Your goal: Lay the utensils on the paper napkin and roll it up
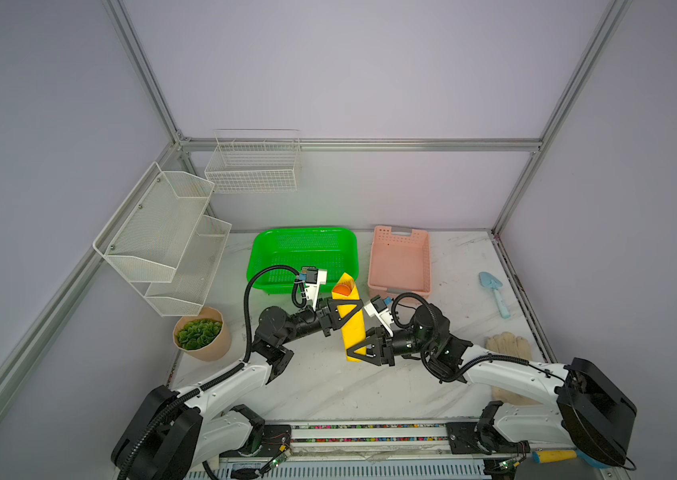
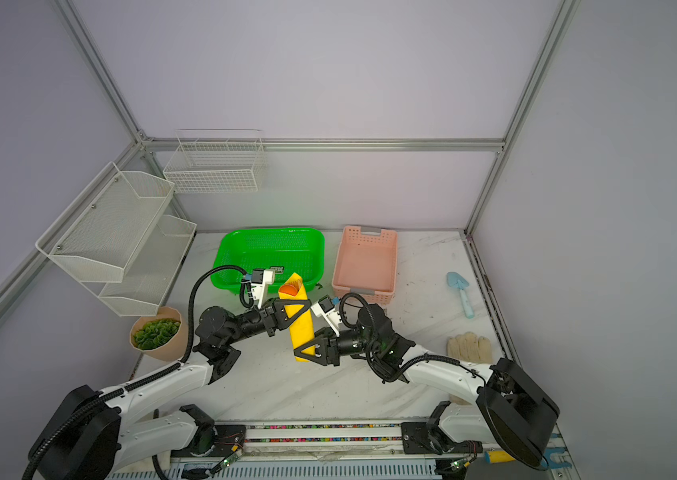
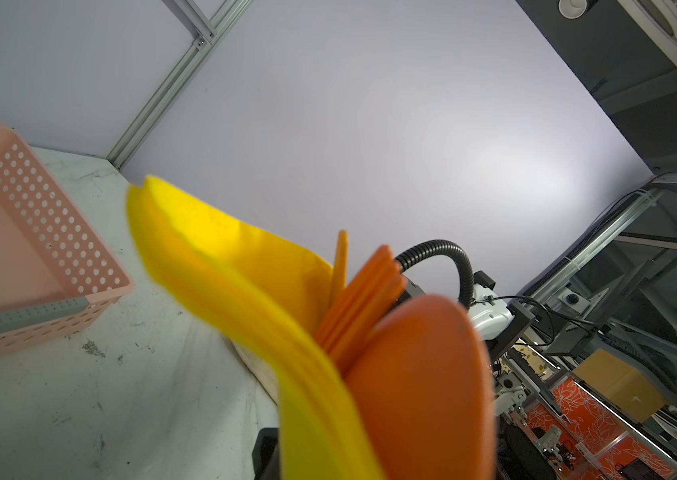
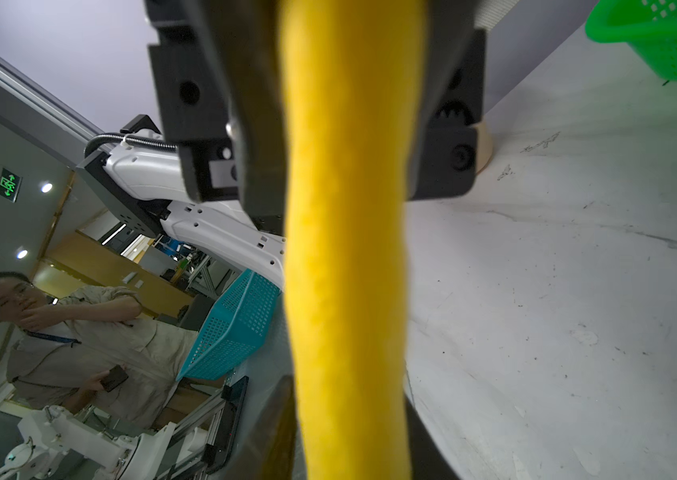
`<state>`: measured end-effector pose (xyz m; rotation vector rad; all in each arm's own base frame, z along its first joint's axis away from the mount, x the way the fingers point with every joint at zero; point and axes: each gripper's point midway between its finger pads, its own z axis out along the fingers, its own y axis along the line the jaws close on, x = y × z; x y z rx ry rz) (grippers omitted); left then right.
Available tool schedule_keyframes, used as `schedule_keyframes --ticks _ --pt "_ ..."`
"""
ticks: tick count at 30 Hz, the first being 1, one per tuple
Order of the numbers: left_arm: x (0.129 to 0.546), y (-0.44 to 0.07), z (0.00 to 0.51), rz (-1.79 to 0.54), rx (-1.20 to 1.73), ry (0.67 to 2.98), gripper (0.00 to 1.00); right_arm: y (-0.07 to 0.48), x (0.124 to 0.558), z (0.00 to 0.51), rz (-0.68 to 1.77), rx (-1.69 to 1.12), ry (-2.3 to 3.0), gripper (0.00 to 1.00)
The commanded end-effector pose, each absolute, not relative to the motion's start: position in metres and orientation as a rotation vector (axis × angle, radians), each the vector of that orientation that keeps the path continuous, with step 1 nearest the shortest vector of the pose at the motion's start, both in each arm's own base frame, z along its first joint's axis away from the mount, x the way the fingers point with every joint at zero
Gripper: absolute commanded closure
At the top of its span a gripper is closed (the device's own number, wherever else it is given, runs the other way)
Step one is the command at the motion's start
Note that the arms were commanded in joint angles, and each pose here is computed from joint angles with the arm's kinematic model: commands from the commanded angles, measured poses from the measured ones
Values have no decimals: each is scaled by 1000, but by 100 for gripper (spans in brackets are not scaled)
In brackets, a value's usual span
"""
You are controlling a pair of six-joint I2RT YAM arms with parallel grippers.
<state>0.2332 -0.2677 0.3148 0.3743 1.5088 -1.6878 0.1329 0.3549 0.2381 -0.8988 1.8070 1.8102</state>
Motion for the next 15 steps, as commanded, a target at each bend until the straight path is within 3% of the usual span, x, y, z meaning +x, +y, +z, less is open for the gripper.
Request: schedule_keyframes --ticks 1,3,6,14,15 --pt "239 -261 371 -1623 419 1316 100 356 117 237 1870 -966 1792 62" --pt "239 -262 372 -1623 419 1313 100 357 116 235 1870 -971 1798 66" --pt "239 -263 372 -1630 423 1313 100 358 118 234 1865 -961 1798 99" --pt "238 -262 374 -1628 428 1311 100 358 119 235 1861 -957 1799 100" --pt "237 -262 374 -1629 431 1310 100 358 119 235 1858 -961 1800 92"
